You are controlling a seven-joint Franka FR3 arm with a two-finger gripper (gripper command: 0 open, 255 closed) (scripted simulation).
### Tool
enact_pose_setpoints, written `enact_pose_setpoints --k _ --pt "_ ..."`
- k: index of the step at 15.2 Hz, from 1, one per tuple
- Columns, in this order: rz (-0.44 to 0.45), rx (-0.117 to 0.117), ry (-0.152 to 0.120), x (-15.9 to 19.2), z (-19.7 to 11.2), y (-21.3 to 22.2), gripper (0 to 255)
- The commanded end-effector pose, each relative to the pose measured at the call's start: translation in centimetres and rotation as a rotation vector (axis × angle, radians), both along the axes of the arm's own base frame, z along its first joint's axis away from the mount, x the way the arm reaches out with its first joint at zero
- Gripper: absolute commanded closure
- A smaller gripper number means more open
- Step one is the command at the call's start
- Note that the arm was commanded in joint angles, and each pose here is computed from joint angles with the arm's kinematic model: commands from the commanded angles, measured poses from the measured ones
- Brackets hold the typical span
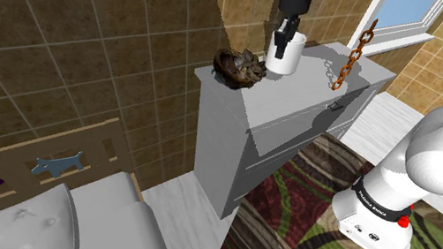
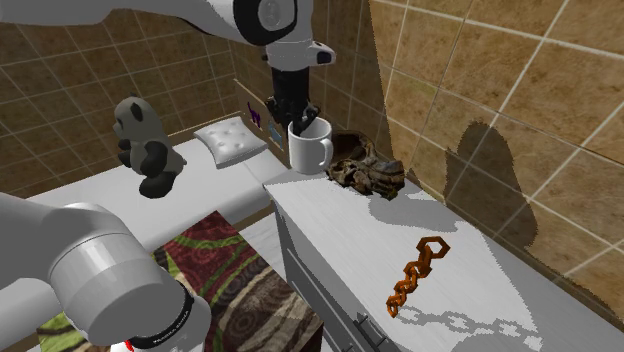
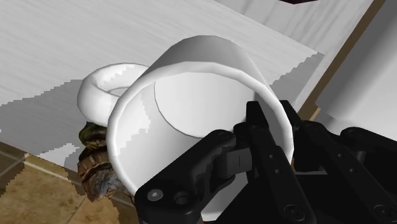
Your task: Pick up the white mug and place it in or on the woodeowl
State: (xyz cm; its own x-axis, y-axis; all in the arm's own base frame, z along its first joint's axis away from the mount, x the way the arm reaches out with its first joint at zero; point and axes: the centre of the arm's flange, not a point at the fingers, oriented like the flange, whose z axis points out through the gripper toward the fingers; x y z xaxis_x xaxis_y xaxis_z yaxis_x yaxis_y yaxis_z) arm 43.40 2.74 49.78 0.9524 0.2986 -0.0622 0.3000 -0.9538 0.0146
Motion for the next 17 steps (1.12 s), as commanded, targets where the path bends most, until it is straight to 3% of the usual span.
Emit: enact_pose_setpoints --k 1,3,17 --pt "0.0 0.0 0.0 0.0 1.1 0.0 255" --pt "0.0 0.0 0.0 0.0 1.8 0.0 255" --pt "0.0 0.0 0.0 17.4 3.9 -6.7 255"
